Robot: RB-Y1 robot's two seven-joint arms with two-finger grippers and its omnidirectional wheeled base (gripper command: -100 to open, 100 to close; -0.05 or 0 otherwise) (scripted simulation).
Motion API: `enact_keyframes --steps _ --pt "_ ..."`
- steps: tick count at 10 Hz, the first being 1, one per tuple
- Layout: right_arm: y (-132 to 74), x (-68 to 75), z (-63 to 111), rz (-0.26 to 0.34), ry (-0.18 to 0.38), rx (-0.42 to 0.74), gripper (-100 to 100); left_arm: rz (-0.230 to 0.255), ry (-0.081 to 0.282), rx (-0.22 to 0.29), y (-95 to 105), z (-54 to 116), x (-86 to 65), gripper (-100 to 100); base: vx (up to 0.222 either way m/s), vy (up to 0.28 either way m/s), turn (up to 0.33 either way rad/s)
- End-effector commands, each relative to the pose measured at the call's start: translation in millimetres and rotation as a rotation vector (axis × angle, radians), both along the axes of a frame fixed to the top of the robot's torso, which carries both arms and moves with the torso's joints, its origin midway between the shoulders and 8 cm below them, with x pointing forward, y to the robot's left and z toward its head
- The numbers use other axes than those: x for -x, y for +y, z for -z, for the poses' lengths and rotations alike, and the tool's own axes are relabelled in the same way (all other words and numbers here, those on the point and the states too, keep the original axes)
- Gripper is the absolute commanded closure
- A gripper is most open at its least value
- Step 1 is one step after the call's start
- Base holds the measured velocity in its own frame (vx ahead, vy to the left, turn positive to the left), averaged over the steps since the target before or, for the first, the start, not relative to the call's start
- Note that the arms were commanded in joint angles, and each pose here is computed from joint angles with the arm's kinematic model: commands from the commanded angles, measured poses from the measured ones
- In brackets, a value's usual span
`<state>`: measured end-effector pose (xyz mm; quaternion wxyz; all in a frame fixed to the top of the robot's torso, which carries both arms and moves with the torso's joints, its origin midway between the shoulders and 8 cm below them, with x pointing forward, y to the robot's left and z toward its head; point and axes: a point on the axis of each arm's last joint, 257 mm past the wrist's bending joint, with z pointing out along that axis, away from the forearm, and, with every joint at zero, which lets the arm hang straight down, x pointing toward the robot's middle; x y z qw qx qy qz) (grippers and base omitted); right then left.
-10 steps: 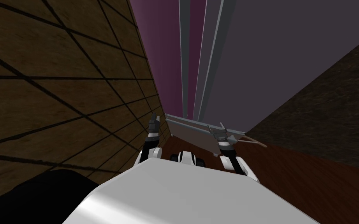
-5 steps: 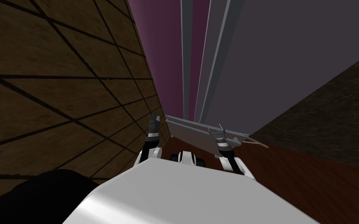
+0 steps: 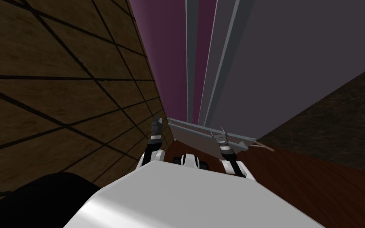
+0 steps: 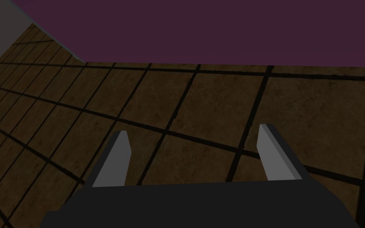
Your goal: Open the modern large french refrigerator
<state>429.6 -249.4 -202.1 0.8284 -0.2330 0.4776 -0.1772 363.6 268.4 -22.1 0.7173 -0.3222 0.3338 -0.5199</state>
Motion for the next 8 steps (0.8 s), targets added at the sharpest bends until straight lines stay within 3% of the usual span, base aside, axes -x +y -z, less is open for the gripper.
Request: enact_keyframes --steps 1,8 --pt "1 -0.4 8.3 0.025 -0.002 0.046 -100 0.0 0.0 0.0 0.0 0.0 0.0 0 0.049 0.028 -0.009" --pt "26 -1.6 34.9 0.103 -0.006 0.127 -100 0.0 0.0 0.0 0.0 0.0 0.0 0 0.049 0.033 -0.018"
